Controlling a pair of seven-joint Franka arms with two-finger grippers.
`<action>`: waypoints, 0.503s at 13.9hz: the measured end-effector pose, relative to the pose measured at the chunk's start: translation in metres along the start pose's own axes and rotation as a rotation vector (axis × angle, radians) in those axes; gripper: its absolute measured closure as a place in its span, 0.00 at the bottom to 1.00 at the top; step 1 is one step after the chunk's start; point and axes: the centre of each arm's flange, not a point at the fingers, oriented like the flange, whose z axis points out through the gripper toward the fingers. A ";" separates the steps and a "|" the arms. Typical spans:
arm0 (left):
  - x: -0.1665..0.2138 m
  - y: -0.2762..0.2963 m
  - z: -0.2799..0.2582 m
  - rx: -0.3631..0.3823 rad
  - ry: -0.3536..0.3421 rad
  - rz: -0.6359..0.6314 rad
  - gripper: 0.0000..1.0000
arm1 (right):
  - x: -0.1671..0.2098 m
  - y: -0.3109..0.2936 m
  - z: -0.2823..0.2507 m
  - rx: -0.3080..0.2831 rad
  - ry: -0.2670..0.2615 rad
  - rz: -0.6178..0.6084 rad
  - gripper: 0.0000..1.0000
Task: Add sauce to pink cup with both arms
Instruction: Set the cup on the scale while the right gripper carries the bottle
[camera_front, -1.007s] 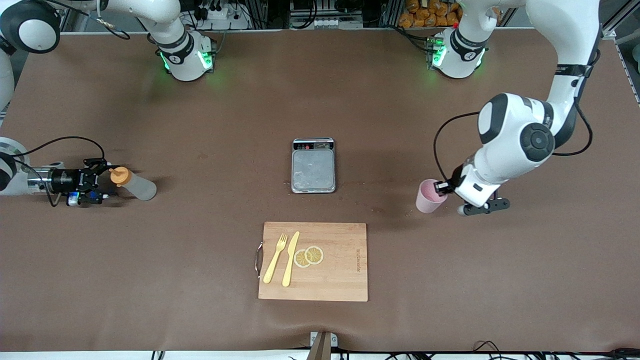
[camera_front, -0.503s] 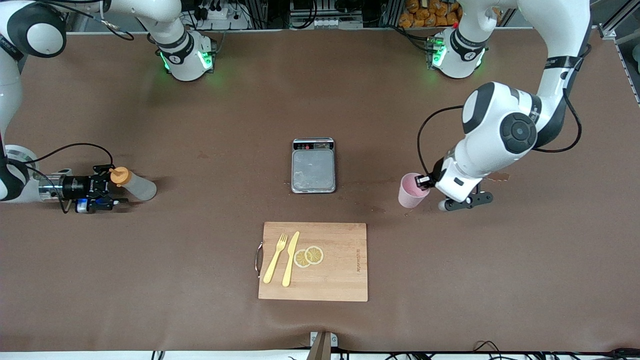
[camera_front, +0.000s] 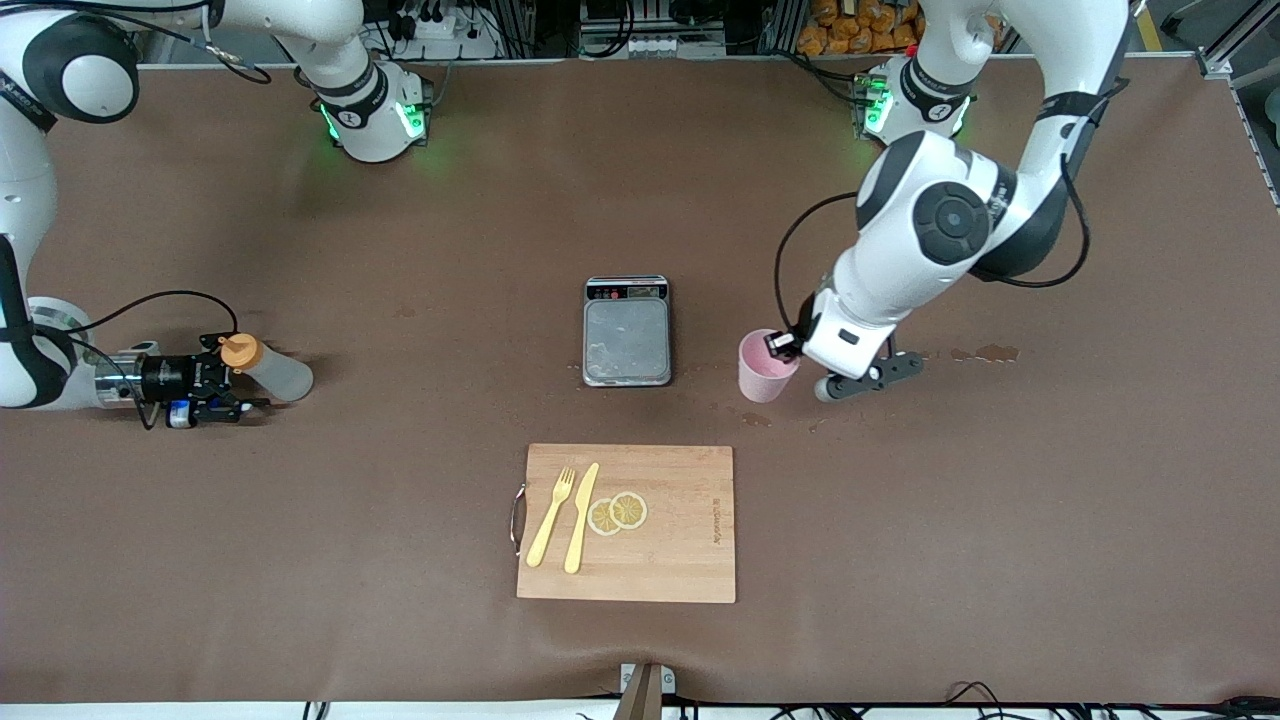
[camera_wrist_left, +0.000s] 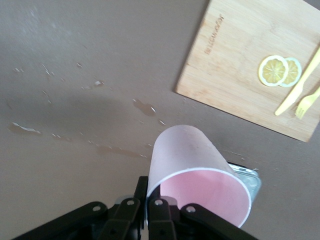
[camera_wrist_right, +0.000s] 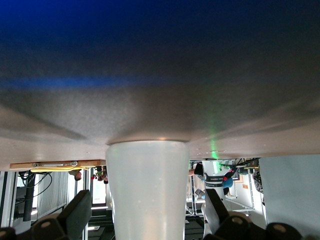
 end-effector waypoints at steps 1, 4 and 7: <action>-0.007 0.011 0.003 -0.003 -0.003 -0.015 0.96 | -0.001 -0.001 0.002 -0.004 -0.001 -0.001 0.00; -0.028 0.046 0.023 -0.004 -0.027 -0.050 0.96 | -0.002 -0.003 0.006 -0.009 -0.007 -0.004 0.00; -0.058 0.083 0.064 0.016 -0.071 -0.064 0.96 | -0.005 -0.006 0.013 -0.022 -0.019 -0.007 0.00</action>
